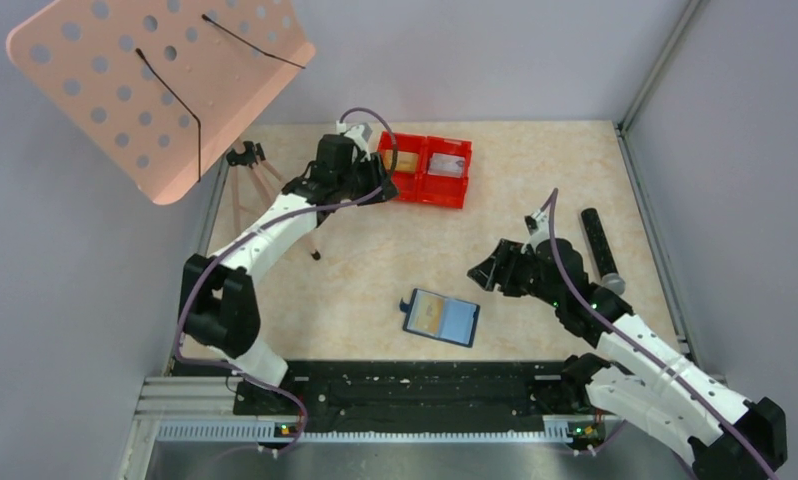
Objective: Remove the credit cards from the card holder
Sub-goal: Remove the credit card from the card holder.
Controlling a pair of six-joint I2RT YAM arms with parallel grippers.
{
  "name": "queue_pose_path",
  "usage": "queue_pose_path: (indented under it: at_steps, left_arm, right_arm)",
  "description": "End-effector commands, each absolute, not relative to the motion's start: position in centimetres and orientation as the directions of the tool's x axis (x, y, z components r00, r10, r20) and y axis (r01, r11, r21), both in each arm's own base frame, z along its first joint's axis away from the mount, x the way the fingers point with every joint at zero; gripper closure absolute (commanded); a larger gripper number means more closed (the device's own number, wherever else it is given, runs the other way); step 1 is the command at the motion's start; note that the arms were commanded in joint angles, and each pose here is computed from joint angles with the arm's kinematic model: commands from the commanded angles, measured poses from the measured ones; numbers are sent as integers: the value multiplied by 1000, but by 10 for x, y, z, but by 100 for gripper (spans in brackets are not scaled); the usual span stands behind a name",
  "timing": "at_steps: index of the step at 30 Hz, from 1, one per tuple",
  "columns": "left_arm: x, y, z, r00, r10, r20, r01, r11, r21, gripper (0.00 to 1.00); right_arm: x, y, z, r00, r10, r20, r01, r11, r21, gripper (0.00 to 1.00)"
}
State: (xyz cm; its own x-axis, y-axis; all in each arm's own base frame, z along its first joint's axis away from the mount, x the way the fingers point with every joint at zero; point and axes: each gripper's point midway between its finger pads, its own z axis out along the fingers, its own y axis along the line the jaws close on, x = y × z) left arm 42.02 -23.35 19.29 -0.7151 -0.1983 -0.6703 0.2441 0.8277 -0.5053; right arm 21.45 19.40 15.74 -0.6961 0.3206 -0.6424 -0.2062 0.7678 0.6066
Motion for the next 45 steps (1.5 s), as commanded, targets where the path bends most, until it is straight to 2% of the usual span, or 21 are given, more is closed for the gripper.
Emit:
queue_pose_path:
  at_steps: [1,7,12,18,27,35,38,44,45]
  left_arm:
    - [368,-242,187,-753,-198,-628,258,789,-558,57]
    - [281,-265,135,-835,-79,-545,284,786,-549,56]
    - [235,-266,102,-872,-39,-488,272,790,-549,54]
    - [211,-268,77,-899,-34,-436,249,779,-575,53]
    - [197,-283,68,-918,-7,-396,262,739,-620,53]
    - [179,-292,54,-935,20,-354,258,722,-642,58]
    - [178,-296,58,-935,9,-355,259,701,-664,64]
    - [170,-304,72,-939,-20,-344,252,642,-724,100]
    - [169,-304,75,-938,-24,-346,253,635,-730,100]
  right_arm:
    - [216,194,183,-668,335,-665,-229,757,612,37]
    - [205,193,179,-689,357,-630,-210,735,645,38]
    - [200,186,176,-680,380,-627,-189,735,651,39]
    - [192,191,171,-690,376,-618,-228,698,679,39]
    - [183,190,145,-732,372,-571,-185,698,691,39]
    - [176,189,131,-755,365,-545,-165,698,697,42]
    - [174,191,129,-770,359,-528,-158,693,703,42]
    - [171,197,129,-791,345,-505,-153,688,710,44]
    - [171,198,128,-791,347,-504,-150,689,709,44]
